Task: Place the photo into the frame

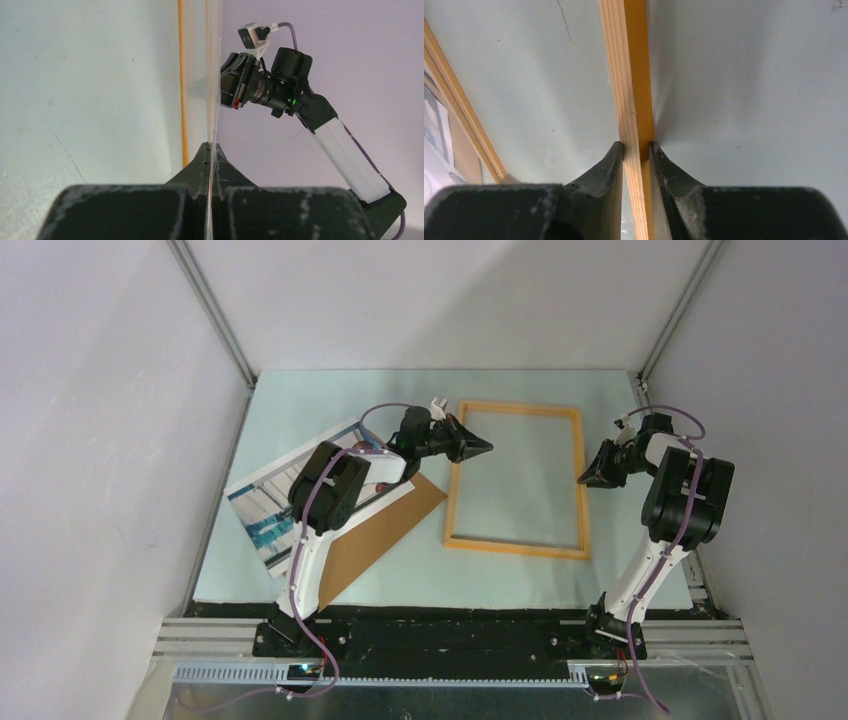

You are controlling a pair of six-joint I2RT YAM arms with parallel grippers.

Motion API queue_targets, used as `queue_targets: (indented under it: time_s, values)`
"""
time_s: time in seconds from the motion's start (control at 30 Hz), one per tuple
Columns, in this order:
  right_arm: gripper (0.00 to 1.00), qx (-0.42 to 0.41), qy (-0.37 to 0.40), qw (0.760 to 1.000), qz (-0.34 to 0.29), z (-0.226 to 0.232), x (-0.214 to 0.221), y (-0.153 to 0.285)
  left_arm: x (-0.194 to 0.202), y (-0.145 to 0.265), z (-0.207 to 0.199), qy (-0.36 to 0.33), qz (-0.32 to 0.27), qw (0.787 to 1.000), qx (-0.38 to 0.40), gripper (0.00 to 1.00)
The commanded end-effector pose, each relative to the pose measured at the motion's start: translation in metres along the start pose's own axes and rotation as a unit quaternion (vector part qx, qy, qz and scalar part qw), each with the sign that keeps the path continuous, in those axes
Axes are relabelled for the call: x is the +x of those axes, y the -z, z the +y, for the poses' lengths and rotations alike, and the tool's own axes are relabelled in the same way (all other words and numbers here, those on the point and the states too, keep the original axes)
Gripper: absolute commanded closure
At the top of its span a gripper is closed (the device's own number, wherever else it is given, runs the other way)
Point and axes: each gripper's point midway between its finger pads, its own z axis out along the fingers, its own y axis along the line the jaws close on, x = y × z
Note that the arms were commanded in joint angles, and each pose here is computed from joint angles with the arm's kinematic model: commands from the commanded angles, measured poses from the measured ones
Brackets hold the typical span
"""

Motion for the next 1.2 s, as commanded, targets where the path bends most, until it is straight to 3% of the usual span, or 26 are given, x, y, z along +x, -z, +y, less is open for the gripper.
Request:
queue_targets:
  time_s: [0.0,0.4,1.17]
  values:
    - [0.95,-0.008,-0.005,1.0,-0.004,0.0,-0.007,0.003,0.002,0.009,-0.077,-0.045,0.005,0.996,0.081,1.0]
    - [0.96,-0.012,-0.007,1.0,-0.003,0.0,-0.006,0.003,0.012,0.006,-0.085,-0.046,0.016,0.994,0.096,1.0]
    - [0.96,-0.022,-0.013,1.0,-0.001,-0.002,-0.005,0.005,0.008,-0.01,-0.037,-0.003,0.01,0.998,0.057,1.0]
